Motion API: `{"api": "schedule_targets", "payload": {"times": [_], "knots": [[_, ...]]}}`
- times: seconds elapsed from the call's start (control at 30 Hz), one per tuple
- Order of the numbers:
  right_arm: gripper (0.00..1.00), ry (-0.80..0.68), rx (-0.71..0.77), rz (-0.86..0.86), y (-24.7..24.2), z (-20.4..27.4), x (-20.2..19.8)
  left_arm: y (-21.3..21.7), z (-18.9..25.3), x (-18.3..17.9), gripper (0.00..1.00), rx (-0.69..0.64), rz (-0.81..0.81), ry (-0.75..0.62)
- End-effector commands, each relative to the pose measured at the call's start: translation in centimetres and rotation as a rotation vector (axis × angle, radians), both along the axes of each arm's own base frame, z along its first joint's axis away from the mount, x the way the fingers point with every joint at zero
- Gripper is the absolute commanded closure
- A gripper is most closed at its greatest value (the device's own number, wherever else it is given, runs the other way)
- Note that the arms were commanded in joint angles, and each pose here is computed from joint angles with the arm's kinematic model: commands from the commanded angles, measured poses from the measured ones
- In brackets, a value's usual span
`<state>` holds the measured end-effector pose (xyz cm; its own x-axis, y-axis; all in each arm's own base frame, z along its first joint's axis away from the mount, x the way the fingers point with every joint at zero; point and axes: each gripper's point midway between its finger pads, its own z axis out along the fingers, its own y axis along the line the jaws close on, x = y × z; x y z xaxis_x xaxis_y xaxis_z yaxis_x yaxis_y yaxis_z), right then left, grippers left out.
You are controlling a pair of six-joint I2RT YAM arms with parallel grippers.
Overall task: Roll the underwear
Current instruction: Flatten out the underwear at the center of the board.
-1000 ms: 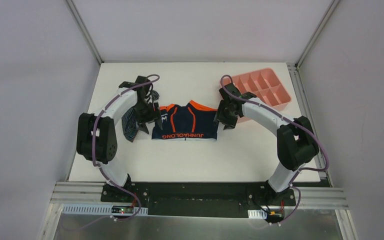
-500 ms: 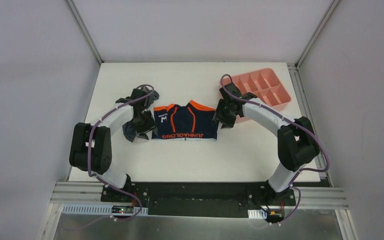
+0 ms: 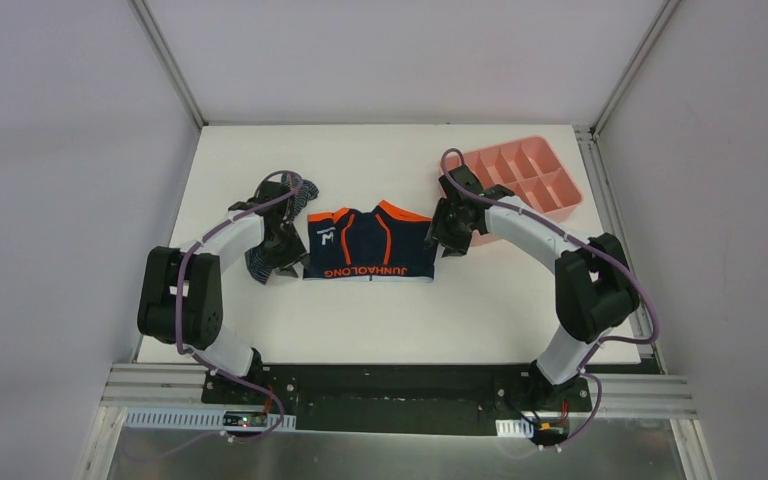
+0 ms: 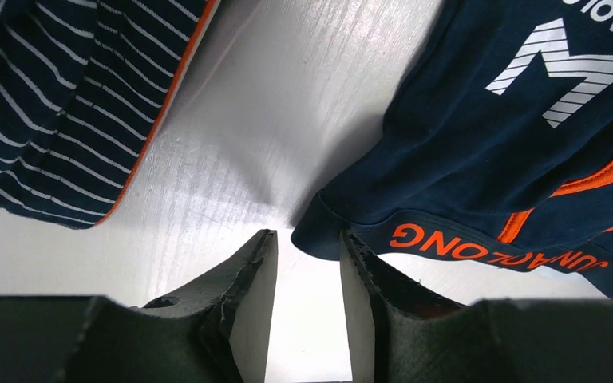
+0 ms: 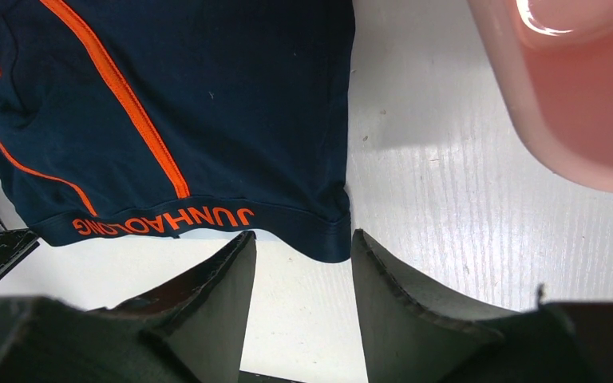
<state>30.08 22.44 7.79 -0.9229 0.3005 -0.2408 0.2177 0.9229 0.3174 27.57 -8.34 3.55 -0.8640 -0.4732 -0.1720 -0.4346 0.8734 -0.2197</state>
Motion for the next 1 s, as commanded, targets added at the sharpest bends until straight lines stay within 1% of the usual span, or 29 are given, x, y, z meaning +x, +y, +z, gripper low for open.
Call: {"api": "schedule_targets", "payload": {"times": [0.0,0.13,0.4,0.47,0.5,0.6,0.8,0.97], "knots": [[0.5,-0.019,0.027,0.008,0.6,1.2,0.3,0.1,-0.1,-0.4,0.65,-0.012,0.01,0.009],[0.5,-0.012,0.027,0.008,0.7,1.1,0.4,0.3,-1.3,-0.8,0.66,0.001,0.006,0.049],[0.5,0.0,0.006,-0.008,0.2,0.3,0.1,0.5,-2.7,-1.2,0.7,0.015,-0.01,0.08],[0.5,0.002,-0.002,-0.016,-0.2,-0.1,-0.2,0.4,-3.0,-1.1,0.75,0.011,-0.009,0.084],[0.5,0.004,-0.004,-0.017,-0.3,-0.4,-0.4,0.3,-3.1,-1.0,0.79,0.007,-0.009,0.084],[0.5,0.003,0.013,-0.025,-0.5,-1.0,-0.9,-0.3,-2.9,-0.5,1.0,-0.027,-0.014,0.083],[0.51,0.056,0.089,-0.089,-0.9,-3.3,-2.2,-1.3,-1.9,-0.2,1.0,-0.084,-0.01,0.064],[0.52,0.085,0.135,-0.108,-0.6,-3.9,-2.6,-1.6,-1.8,-0.6,1.0,-0.103,-0.01,0.076]]}}
